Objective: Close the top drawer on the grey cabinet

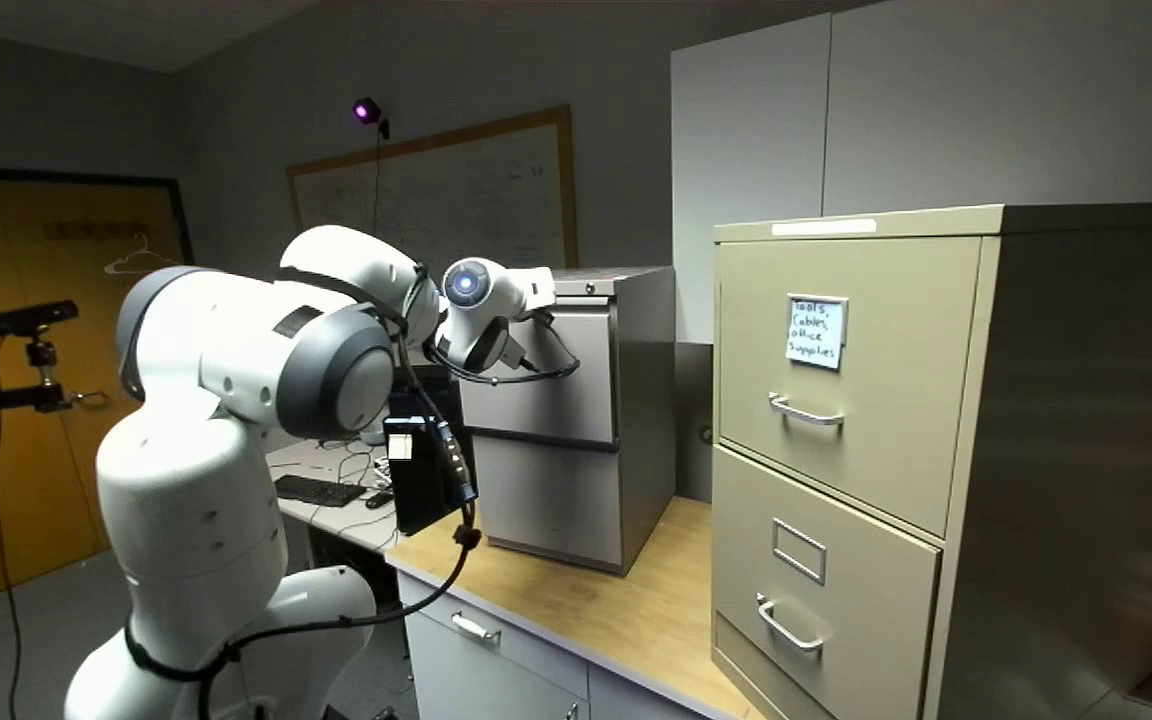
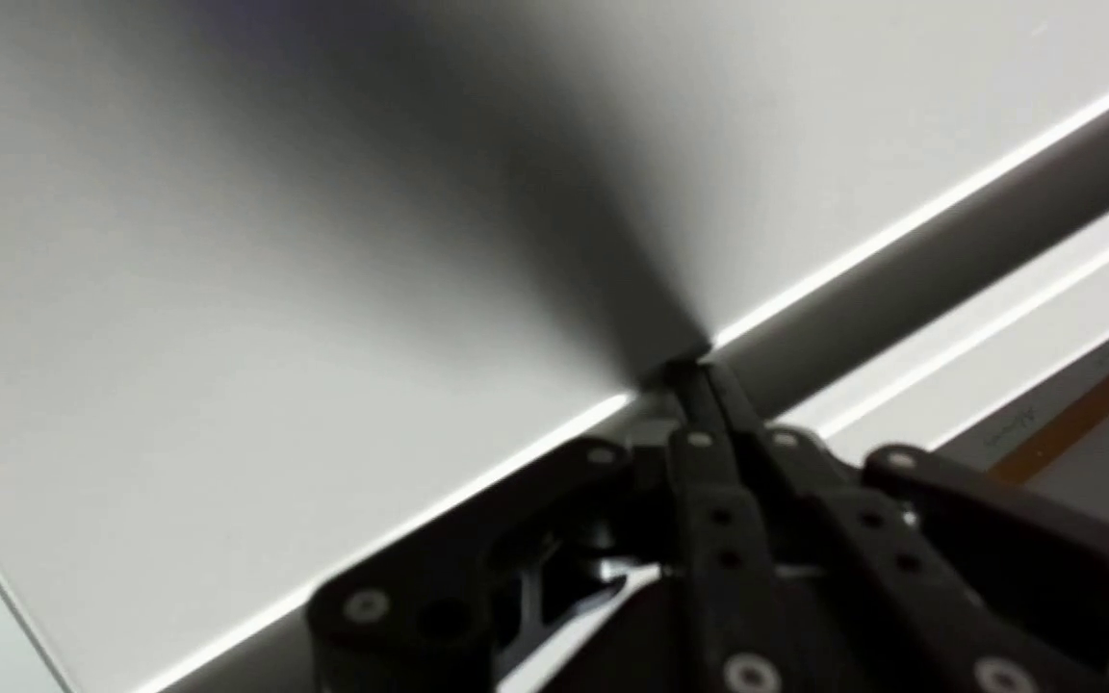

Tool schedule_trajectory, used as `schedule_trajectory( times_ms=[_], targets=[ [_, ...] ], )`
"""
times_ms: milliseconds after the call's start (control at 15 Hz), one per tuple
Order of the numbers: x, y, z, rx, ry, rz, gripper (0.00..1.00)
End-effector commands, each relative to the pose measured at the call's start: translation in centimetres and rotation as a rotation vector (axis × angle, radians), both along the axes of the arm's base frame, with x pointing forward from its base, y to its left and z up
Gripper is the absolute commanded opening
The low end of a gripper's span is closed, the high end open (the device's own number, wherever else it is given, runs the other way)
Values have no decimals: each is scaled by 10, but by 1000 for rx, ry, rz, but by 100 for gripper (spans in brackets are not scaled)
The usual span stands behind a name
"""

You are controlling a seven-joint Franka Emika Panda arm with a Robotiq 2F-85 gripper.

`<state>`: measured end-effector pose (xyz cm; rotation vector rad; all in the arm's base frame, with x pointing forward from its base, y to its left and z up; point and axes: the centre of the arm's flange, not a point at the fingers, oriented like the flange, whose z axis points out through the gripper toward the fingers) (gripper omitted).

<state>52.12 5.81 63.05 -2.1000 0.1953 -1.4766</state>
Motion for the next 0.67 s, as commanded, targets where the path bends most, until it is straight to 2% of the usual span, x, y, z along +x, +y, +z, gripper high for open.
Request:
schedule_trajectory(
  times_ms=[0, 400, 600],
  targets=[
    [40, -10, 7, -23, -11, 18, 3],
    [70, -4, 1, -27, 8, 61, 3],
    [65, -4, -1, -22, 16, 70, 6]
  ],
)
